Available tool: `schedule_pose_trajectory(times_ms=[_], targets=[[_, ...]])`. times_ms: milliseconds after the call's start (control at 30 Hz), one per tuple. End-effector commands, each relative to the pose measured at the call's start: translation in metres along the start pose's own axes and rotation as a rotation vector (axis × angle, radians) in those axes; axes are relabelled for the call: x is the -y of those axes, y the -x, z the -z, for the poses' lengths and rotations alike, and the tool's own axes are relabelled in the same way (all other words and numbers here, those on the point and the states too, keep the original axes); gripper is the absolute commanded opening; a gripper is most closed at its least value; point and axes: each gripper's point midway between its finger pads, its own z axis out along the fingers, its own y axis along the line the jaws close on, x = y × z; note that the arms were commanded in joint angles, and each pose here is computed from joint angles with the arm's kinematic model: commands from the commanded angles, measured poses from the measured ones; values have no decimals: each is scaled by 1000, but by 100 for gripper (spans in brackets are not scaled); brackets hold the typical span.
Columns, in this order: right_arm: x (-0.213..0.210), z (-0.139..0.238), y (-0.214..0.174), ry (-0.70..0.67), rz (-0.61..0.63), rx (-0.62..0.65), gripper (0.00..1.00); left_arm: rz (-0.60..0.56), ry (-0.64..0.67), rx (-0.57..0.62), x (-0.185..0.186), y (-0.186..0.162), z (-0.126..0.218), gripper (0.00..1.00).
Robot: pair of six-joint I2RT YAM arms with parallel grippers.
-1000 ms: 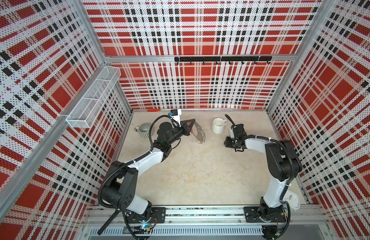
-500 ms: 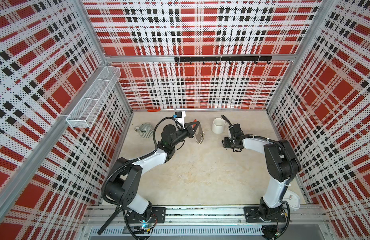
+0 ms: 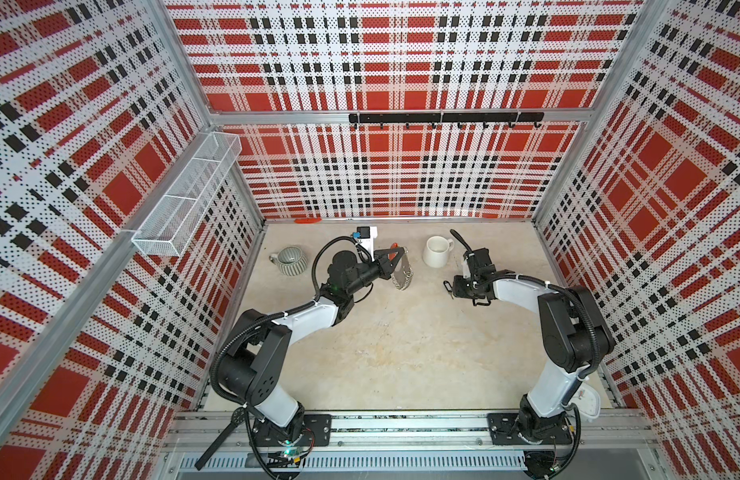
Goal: Put the keys on the keyring
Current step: 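Lower the open right gripper over the black-tagged key beside the white mug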
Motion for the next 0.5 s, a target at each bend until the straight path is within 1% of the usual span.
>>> schedule_pose_trajectory(times_ms=[0, 200, 467], targets=[[-7, -5, -5, 41, 20, -8, 32, -41, -84, 31, 24, 15, -5, 0], [-6, -15, -10, 45, 21, -22, 28, -44, -90, 28, 25, 15, -4, 0], [-3, -21, -13, 38, 23, -29, 27, -43, -89, 27, 25, 16, -2, 0]])
